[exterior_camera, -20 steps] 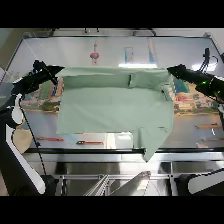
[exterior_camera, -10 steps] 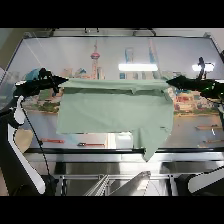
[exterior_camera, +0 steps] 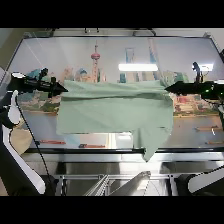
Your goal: Fold the shirts.
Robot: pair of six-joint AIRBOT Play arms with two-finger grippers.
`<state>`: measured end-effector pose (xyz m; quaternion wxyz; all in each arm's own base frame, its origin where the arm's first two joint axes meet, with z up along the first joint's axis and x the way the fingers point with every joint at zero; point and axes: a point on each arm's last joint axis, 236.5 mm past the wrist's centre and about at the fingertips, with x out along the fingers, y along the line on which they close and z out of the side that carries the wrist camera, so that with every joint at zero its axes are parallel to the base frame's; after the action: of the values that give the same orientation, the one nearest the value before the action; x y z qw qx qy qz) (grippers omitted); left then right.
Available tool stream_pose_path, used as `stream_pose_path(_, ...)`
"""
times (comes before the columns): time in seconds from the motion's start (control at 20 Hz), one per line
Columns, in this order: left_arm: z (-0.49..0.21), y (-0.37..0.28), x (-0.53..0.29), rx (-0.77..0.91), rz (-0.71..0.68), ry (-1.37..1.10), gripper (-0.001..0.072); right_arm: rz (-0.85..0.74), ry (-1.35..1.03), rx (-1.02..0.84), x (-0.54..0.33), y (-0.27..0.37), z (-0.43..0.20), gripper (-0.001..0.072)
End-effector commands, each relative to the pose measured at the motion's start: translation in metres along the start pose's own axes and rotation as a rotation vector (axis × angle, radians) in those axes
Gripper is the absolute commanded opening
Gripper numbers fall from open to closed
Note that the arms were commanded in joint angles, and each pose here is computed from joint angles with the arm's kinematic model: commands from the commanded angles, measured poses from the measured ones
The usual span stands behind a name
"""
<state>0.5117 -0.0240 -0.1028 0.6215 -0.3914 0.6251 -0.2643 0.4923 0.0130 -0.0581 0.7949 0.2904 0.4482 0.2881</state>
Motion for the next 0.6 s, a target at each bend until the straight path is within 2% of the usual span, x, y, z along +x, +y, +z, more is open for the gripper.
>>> stream_pose_path(0.0, 0.001, -0.015, -0.014, 0.063, 0.037, 0.001, 0.0317, -0.003, 0.004, 0.016, -0.004, 0.002, 0.000, 0.0192)
stream_pose_path(0.1, 0.004, -0.035, -0.031, 0.113, 0.046, -0.027, 0.0317, -0.015, -0.026, 0.012, -0.018, 0.007, 0.010, 0.0209)
stream_pose_path(0.15, 0.005, -0.044, -0.040, 0.130, 0.057, -0.054, 0.0317, -0.024, -0.050, 0.001, -0.029, 0.011, 0.017, 0.0333)
stream_pose_path(0.2, 0.007, -0.053, -0.052, 0.148, 0.065, -0.094, 0.0317, -0.027, -0.069, 0.004, -0.041, 0.018, 0.023, 0.0379)
stream_pose_path(0.35, -0.011, -0.071, -0.085, 0.185, 0.073, -0.132, 0.0314, -0.043, 0.003, -0.002, -0.077, 0.036, 0.007, 0.0365)
stream_pose_path(0.45, -0.042, -0.073, -0.101, 0.159, 0.072, -0.112, 0.0284, -0.090, 0.103, 0.014, -0.096, 0.036, -0.021, 0.0358)
stream_pose_path(0.5, -0.060, -0.069, -0.104, 0.142, 0.082, -0.101, 0.0284, -0.098, 0.127, 0.019, -0.100, 0.039, -0.033, 0.0285)
stream_pose_path(0.55, -0.081, -0.062, -0.103, 0.113, 0.103, -0.087, 0.0285, -0.088, 0.141, 0.023, -0.101, 0.045, -0.048, 0.0277)
